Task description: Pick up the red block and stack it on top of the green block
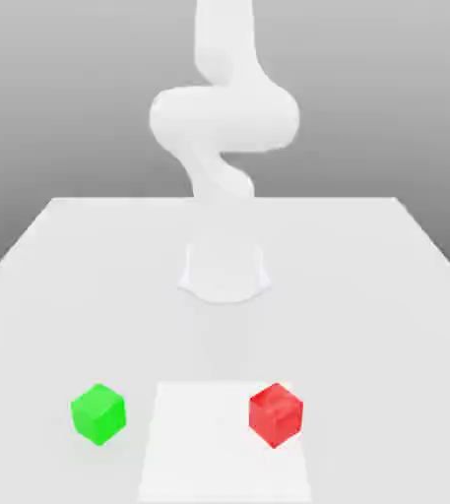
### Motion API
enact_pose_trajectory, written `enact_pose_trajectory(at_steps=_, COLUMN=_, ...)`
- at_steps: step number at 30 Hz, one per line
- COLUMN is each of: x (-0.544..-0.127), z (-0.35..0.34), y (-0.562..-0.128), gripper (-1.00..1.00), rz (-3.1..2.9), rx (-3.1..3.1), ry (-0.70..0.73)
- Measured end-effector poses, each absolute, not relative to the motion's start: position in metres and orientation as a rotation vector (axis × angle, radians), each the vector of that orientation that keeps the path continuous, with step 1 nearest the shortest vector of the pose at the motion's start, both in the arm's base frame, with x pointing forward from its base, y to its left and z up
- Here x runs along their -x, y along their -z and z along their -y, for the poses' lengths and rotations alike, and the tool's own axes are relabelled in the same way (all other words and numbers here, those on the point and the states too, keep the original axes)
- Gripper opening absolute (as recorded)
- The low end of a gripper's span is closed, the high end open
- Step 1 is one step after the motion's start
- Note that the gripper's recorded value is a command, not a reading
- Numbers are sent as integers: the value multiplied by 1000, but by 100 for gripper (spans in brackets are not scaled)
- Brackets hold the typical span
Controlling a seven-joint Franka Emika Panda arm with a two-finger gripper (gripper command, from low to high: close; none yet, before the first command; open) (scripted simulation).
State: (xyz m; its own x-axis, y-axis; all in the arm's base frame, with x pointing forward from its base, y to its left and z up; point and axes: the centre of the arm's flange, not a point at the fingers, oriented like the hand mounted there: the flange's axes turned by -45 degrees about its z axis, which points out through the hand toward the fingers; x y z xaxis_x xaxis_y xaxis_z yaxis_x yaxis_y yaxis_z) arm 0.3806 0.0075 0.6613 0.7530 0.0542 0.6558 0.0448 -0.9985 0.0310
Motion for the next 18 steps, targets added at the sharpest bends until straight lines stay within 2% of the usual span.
enact_pose_trajectory(at_steps=4, x=-425, z=-22, y=-568, gripper=0, rz=-273, rx=-2968, ry=-868)
enact_pose_trajectory(at_steps=9, x=-448, z=-39, y=-452, gripper=0, rz=-503, rx=-2993, ry=-601)
enact_pose_trajectory(at_steps=13, x=-444, z=-51, y=-361, gripper=0, rz=-689, rx=-2997, ry=-389)
enact_pose_trajectory(at_steps=18, x=-413, z=-65, y=-255, gripper=0, rz=-933, rx=-2979, ry=-124)
